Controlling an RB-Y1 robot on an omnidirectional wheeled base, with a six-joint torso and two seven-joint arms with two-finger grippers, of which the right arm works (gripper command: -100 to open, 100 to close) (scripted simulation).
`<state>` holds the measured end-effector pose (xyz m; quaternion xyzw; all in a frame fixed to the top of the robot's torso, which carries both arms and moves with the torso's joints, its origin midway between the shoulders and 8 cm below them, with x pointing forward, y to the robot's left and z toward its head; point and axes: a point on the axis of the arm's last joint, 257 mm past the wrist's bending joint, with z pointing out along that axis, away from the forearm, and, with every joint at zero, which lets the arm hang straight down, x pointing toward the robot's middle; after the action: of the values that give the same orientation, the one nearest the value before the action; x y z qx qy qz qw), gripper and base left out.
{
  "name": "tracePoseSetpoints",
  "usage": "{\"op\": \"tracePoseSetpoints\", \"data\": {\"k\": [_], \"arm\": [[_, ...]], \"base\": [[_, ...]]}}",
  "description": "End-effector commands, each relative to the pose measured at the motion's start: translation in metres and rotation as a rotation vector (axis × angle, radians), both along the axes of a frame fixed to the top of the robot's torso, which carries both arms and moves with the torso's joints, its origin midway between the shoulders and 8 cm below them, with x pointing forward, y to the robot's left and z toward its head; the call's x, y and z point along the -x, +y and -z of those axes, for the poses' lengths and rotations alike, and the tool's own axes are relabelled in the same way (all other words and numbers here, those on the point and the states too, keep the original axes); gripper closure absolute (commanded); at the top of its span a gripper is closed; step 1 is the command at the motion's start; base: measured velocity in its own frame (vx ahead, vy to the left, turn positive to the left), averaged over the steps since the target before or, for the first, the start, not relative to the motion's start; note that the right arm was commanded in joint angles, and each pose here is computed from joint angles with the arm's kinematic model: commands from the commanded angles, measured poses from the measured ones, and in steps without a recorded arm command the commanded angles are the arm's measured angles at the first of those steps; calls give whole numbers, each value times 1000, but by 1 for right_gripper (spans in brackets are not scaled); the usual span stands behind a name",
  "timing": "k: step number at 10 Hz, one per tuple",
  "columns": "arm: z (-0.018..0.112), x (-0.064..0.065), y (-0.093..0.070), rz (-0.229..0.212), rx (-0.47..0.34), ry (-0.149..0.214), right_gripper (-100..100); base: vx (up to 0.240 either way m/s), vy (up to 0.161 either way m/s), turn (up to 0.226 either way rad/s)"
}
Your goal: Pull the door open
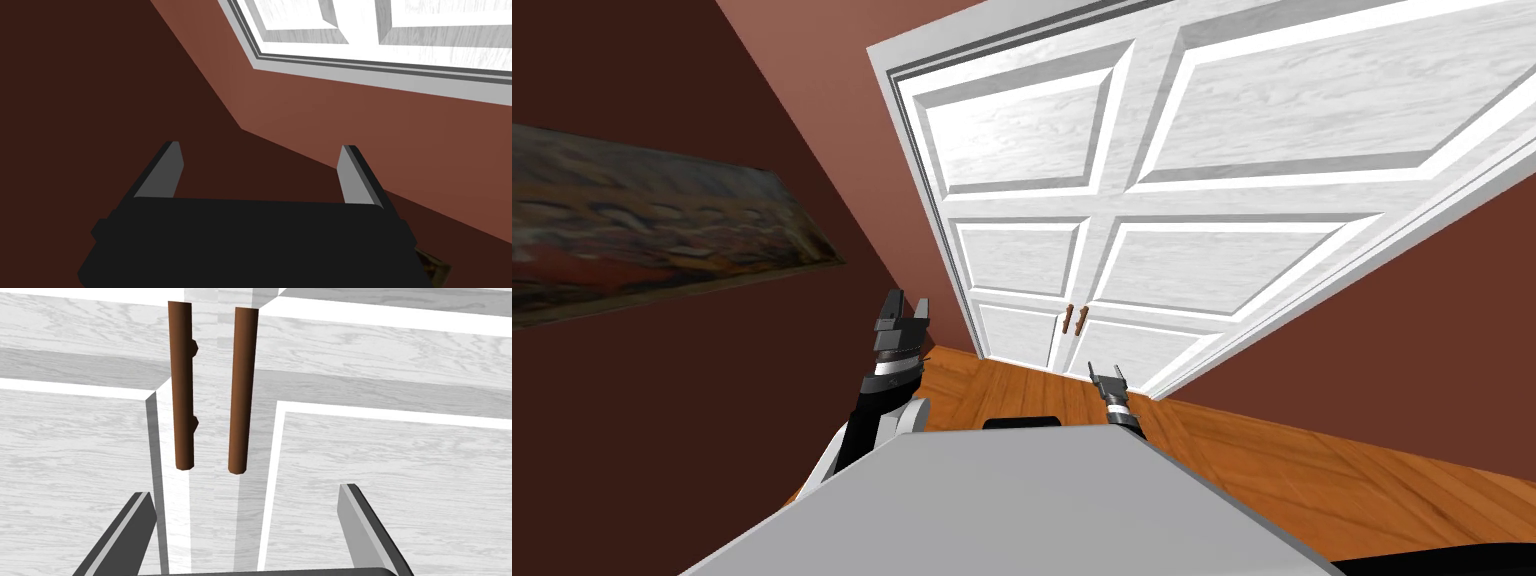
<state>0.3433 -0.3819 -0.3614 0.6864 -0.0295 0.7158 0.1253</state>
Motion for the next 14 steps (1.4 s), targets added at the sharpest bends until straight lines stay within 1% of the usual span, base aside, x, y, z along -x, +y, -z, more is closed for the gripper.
{"op": "tracePoseSetpoints", "data": {"k": [1, 2, 3, 7, 8, 9, 10, 11, 12, 13, 14], "arm": [[7, 6, -7, 9, -33, 7, -100], [10, 7, -9, 13, -44, 10, -100], [15, 11, -14, 20, -66, 15, -100], [27, 19, -26, 39, -120, 24, -100], [29, 20, -28, 43, -131, 23, -100], [28, 19, -26, 40, -122, 24, -100], [38, 35, -40, 67, -116, 55, -100], [40, 40, -44, 75, -113, 64, -100], [46, 51, -54, 97, -106, 85, -100], [49, 58, -60, 108, -102, 96, -100], [55, 73, -74, 137, -91, 124, -100]], "base": [[141, 15, 38], [139, 27, 35], [146, 5, 38], [161, -3, 36], [209, 9, 32], [96, 0, 9], [-93, 6, -111], [-165, 6, -94], [-160, -8, -75], [-153, -4, -67], [-165, 12, -122]]}}
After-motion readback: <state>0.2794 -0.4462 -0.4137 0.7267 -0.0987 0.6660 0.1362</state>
